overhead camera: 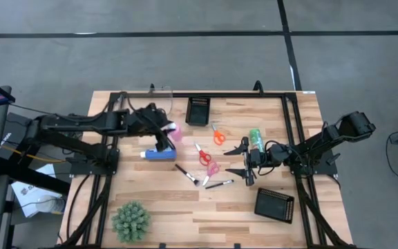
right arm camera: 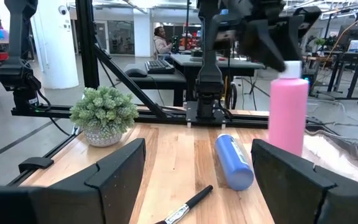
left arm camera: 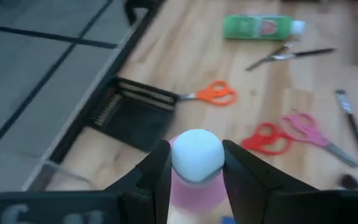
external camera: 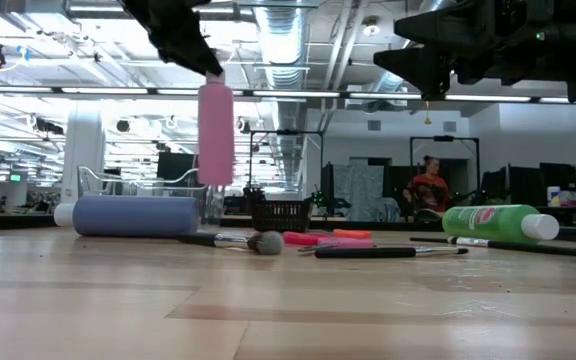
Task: Pick & Place Paint Supplies
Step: Put the pink paint bottle into the transparent bin
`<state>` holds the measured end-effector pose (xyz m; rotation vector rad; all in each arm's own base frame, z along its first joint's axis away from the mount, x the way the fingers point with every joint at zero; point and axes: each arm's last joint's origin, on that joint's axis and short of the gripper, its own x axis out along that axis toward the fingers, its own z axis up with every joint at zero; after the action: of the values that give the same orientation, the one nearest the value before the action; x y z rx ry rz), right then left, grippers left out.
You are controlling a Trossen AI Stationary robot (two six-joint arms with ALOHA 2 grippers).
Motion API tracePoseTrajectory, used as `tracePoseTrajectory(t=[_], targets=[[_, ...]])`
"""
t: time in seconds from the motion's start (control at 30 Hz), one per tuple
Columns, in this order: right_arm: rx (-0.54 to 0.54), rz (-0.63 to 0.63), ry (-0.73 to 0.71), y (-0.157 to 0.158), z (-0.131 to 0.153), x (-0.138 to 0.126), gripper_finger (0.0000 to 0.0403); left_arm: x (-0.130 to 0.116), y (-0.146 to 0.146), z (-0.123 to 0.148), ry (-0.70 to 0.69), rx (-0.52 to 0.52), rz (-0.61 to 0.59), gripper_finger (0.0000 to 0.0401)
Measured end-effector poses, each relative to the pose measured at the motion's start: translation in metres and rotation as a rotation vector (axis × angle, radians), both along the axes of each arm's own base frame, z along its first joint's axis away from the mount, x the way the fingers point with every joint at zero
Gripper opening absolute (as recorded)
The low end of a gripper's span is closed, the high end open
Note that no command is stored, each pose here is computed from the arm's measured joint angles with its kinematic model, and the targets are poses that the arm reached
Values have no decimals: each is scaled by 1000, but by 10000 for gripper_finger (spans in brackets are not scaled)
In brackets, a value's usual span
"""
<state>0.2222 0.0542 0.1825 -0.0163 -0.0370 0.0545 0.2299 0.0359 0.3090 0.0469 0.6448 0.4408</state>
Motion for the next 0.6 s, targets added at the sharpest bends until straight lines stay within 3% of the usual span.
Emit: tracePoseTrajectory(t=[0.4, 0.6], targets=[[0, 0, 1, 0, 0, 0, 281, -12, 49, 5, -10, 63, 175, 110], [-2, 0, 6, 0, -1, 0, 281, -18, 64, 26, -42, 102, 230, 110]])
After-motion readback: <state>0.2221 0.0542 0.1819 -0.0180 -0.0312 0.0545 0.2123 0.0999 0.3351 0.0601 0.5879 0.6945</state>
